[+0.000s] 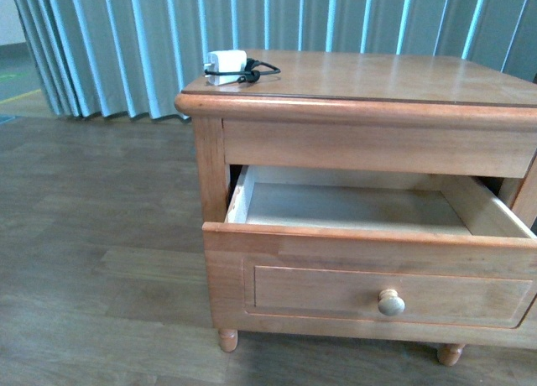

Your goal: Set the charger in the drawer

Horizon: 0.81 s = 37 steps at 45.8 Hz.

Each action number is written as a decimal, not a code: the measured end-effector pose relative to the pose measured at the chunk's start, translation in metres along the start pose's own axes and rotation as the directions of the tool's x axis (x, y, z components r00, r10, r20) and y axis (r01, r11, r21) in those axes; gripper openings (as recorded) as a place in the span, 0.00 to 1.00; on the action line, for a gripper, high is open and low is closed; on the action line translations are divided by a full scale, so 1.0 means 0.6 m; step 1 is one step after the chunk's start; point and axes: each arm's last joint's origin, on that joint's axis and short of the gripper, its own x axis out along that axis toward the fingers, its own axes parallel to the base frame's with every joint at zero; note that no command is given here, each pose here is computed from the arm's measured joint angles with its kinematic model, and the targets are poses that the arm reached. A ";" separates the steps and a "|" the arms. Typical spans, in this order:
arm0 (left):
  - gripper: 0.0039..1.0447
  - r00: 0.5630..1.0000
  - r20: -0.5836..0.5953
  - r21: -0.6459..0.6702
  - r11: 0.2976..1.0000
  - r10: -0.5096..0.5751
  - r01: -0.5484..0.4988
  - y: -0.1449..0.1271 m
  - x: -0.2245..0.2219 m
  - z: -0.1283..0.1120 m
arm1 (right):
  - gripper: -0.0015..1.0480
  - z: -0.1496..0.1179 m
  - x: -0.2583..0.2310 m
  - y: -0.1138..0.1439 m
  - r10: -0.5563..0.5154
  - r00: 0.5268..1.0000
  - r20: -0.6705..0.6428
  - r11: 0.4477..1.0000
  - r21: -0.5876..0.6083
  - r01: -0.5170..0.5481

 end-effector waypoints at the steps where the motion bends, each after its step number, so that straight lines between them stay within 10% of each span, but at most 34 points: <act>1: 0.94 1.000 0.000 0.000 1.000 0.000 0.000 0.000 0.000 0.000 | 0.92 0.004 -0.007 -0.006 -0.003 1.000 0.008 1.000 0.004 0.003; 37: 0.94 1.000 0.000 0.000 1.000 0.000 0.000 0.000 0.000 0.000 | 0.92 0.033 -0.169 -0.128 -0.151 0.971 0.185 0.984 0.127 0.129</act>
